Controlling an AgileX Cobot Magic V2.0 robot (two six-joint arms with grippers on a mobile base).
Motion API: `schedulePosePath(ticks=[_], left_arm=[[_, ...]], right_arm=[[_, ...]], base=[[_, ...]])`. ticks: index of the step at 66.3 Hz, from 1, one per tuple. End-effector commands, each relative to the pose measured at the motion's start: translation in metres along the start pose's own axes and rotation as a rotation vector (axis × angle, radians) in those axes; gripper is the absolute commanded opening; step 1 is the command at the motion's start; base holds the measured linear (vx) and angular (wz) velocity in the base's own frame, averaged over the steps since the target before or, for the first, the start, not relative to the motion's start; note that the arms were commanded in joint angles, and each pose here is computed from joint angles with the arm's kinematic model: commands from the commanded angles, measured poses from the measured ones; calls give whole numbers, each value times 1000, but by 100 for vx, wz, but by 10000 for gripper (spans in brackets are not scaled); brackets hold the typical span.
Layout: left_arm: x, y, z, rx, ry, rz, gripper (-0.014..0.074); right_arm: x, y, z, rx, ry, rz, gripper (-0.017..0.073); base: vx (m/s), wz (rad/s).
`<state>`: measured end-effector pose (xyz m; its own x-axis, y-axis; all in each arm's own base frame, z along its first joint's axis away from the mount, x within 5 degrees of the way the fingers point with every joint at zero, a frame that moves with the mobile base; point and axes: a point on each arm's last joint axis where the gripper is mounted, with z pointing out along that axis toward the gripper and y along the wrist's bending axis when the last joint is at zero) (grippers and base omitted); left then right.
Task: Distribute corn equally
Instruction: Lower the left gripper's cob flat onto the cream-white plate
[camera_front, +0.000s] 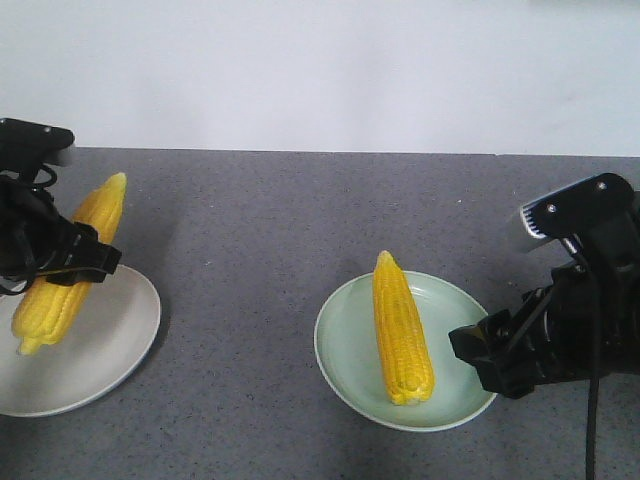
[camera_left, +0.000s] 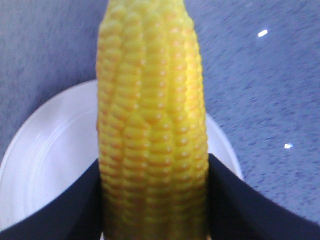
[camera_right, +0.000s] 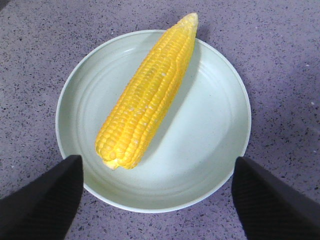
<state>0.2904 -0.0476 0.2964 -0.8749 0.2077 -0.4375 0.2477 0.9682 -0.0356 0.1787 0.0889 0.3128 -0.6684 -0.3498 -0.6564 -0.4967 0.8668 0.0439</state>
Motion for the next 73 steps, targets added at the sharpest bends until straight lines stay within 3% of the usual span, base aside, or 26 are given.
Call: schedulePosePath(ticks=[1, 18, 42, 73], left_arm=[[-7, 7, -6, -8, -36, -46, 285], [-6, 21, 25, -16, 69, -84, 285], [-3, 23, 49, -4, 163, -92, 301], [-2, 23, 47, -1, 167, -88, 472]], right_arm=[[-11, -1, -10, 14, -96, -10, 580], [-11, -1, -10, 14, -96, -10, 580], [-11, -1, -10, 14, -94, -11, 580], [-11, -1, -10, 14, -95, -12, 580]], base=[[0, 0], [0, 0], [0, 0], [0, 0]])
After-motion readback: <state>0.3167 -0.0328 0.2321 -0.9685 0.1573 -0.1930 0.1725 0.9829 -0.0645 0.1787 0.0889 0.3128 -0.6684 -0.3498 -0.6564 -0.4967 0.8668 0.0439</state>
